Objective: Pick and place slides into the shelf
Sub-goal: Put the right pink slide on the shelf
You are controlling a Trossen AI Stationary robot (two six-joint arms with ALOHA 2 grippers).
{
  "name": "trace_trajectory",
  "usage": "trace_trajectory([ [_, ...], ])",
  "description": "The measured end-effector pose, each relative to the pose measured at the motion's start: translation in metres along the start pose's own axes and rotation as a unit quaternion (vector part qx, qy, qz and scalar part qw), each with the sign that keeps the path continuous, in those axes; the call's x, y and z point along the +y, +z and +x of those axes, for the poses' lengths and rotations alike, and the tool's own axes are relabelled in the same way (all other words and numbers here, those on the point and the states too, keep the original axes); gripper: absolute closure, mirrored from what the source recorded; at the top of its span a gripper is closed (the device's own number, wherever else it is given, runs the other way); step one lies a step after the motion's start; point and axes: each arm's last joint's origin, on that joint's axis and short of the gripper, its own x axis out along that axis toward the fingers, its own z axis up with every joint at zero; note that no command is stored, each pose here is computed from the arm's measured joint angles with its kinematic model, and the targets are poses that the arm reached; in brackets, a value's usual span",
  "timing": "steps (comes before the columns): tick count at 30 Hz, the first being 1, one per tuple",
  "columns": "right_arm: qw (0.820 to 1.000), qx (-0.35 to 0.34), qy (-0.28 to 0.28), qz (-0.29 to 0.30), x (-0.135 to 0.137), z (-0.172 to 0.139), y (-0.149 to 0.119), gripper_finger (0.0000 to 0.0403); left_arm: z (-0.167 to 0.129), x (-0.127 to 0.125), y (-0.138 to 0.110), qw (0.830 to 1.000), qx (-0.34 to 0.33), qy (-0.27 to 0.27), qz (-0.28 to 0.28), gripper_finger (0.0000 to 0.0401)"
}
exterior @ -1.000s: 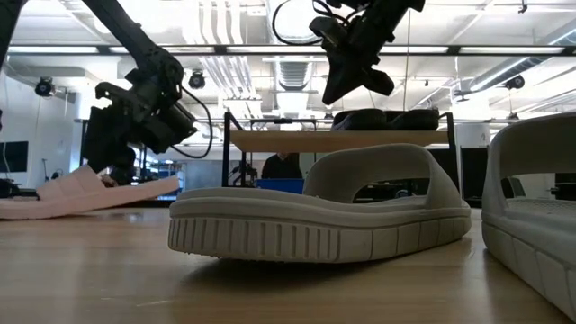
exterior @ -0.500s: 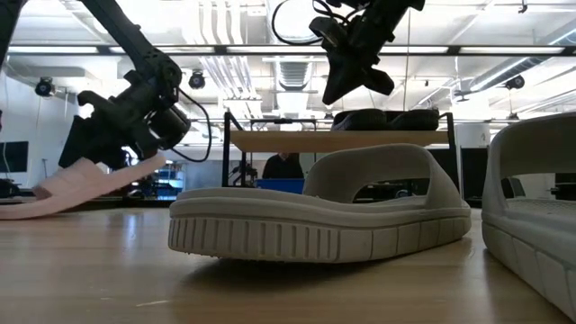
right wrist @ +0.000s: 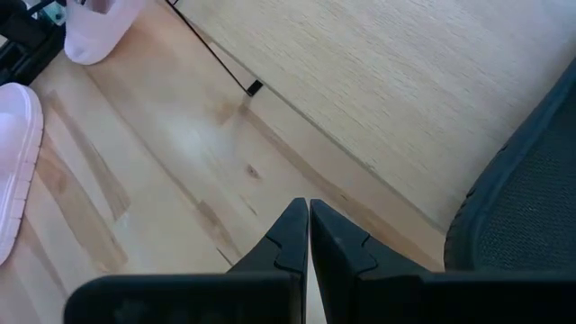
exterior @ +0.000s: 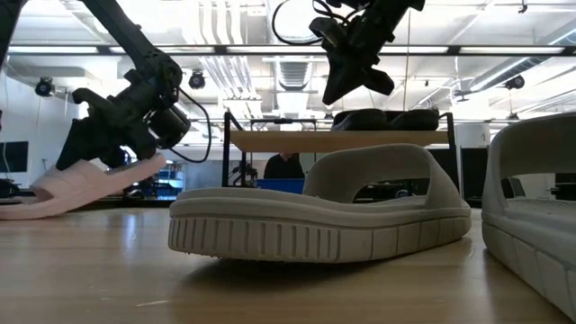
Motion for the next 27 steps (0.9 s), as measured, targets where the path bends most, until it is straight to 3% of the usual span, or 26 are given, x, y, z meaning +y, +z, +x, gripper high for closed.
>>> trace_trajectory([
  [4,1.000,0.000,0.000,-0.002,0.000,0.000,0.000,0.0394,-0.008,-0.006,-0.001,1.000,-0.018,-0.005,-0.006,0.0400],
  [9,1.000,0.001,-0.001,-0.003,0.000,0.000,-0.001,0.0394,-0.037,-0.017,-0.006,0.994,-0.112,-0.003,0.003,0.0400],
  [15,1.000,0.001,-0.001,-0.006,0.000,0.001,-0.001,0.0394,-0.082,-0.035,-0.024,0.965,-0.262,0.028,-0.003,0.0401],
  [19,1.000,0.001,-0.001,-0.007,0.000,0.001,-0.001,0.0394,-0.115,-0.050,-0.039,0.918,-0.395,0.026,0.008,0.0401],
  [23,1.000,0.001,-0.001,-0.007,-0.001,0.001,-0.001,0.0394,-0.143,-0.066,-0.058,0.857,-0.515,0.036,0.009,0.0401],
  [27,1.000,0.001,-0.001,-0.005,-0.001,0.001,-0.001,0.0394,-0.158,-0.079,-0.075,0.801,-0.599,-0.004,0.016,0.0401],
])
